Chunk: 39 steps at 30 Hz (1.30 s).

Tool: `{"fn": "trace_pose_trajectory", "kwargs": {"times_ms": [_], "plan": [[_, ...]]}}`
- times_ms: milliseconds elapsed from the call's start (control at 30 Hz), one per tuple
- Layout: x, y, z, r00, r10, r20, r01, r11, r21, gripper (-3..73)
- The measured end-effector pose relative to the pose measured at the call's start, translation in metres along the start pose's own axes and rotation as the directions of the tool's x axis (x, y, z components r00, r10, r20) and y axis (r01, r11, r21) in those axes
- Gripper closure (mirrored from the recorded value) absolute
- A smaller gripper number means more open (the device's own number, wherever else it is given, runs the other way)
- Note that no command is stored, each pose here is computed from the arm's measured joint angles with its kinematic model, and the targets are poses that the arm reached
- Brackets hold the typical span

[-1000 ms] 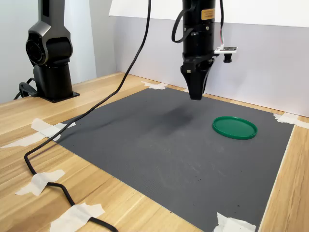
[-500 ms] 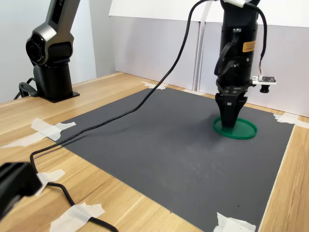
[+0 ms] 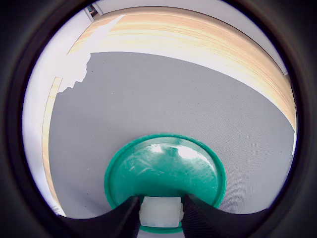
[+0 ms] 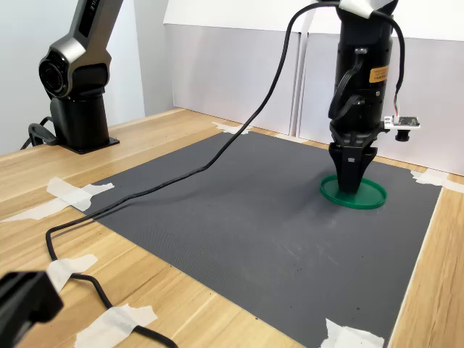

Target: Grasp a white terminal and put it on the green lid.

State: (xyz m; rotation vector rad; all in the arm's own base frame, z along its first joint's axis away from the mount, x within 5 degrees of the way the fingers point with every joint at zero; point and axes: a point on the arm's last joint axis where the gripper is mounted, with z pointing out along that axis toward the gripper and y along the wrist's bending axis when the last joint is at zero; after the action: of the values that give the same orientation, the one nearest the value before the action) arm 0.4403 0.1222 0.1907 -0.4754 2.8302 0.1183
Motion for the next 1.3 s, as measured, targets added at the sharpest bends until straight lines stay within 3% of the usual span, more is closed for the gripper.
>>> {"fn": "trace_pose_trajectory", "kwargs": {"times_ms": [267, 433, 600, 833, 1100, 1200, 1300], "plan": [[-0.001, -0.002, 0.003, 1.000, 0.002, 0.011, -0.002, 1.000, 0.022, 21.6], [-0.001, -0.002, 0.003, 1.000, 0.009, 0.011, -0.009, 1.000, 0.023, 18.8], [-0.002, -0.002, -0.004, 1.000, 0.010, 0.026, -0.011, 1.000, 0.022, 18.5], [-0.005, 0.001, -0.045, 0.994, 0.008, 0.112, -0.011, 1.000, 0.023, 18.5], [0.022, 0.005, -0.080, 0.982, 0.015, 0.190, -0.019, 1.000, 0.023, 18.9], [0.036, 0.002, -0.093, 0.967, 0.041, 0.252, -0.049, 0.998, 0.027, 21.5], [0.054, -0.008, -0.105, 0.949, 0.075, 0.305, -0.091, 0.995, 0.037, 29.0]]}}
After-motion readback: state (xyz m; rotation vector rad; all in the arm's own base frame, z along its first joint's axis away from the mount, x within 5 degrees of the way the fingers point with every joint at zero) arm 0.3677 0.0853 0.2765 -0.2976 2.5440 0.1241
